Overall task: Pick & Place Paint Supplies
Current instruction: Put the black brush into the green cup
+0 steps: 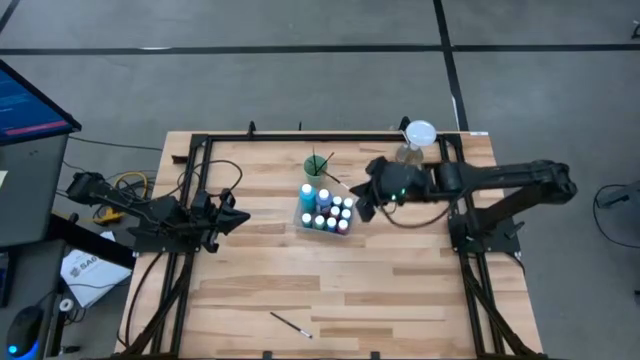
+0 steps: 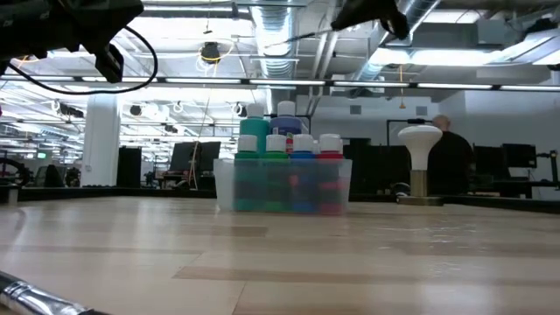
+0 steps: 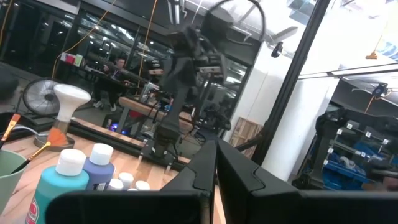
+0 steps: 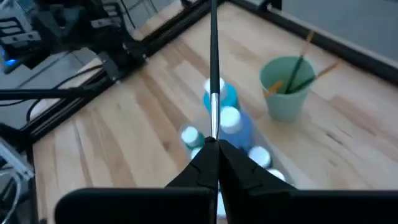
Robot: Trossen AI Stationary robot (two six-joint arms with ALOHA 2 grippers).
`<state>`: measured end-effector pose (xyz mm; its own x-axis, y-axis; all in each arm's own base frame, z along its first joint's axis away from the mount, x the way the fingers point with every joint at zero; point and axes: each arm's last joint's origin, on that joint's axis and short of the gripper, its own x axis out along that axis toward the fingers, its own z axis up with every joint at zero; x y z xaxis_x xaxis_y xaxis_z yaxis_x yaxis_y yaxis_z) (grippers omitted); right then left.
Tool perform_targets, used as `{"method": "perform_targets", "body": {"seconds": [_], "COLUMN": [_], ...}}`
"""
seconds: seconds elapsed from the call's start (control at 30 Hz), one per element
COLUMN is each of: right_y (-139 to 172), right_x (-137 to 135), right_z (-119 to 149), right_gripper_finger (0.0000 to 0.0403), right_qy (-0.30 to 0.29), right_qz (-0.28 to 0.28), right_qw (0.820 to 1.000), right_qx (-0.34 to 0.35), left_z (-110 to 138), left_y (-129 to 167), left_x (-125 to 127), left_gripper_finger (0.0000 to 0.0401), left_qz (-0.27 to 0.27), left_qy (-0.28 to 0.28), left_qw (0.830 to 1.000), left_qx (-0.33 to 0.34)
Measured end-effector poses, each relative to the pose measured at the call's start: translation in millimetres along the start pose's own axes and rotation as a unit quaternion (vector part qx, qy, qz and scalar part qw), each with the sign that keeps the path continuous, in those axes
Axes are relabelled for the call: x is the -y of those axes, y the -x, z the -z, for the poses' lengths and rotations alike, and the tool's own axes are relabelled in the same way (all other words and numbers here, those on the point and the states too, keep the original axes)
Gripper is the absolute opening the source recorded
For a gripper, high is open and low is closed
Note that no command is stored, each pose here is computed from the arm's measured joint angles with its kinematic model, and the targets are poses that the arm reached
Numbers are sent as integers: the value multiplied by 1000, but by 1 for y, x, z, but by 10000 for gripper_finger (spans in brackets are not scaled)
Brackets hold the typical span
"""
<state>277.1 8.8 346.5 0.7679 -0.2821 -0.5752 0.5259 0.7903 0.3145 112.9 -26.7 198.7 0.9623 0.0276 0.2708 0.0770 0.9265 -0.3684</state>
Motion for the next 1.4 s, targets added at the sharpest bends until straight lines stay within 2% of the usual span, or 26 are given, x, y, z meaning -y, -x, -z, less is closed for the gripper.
{"method": "perform_targets", "body": {"seconds": [0.3,0.6,0.8,1.1,1.4], "right_y": [-19,-56,-74,-66,-39], "right_x": [44,64,73,85,78], "right_z": [-18,-14,-12,-22,-57], "right_gripper_finger": [0,0,0,0,0], "right_qy": [-58,-78,-93,-134,-137], "right_qz": [-15,-8,2,0,2], "right_qw": [995,984,978,976,976], "right_qx": [-84,-160,-185,-174,-172], "left_z": [0,0,0,0,0], "left_y": [0,0,0,0,0], "left_x": [0,0,0,0,0], "left_gripper_finger": [8,8,8,8,8], "left_qz": [0,0,0,0,0], "left_qy": [0,0,0,0,0], "left_qw": [1000,1000,1000,1000,1000], "left_qx": [0,0,0,0,0]}}
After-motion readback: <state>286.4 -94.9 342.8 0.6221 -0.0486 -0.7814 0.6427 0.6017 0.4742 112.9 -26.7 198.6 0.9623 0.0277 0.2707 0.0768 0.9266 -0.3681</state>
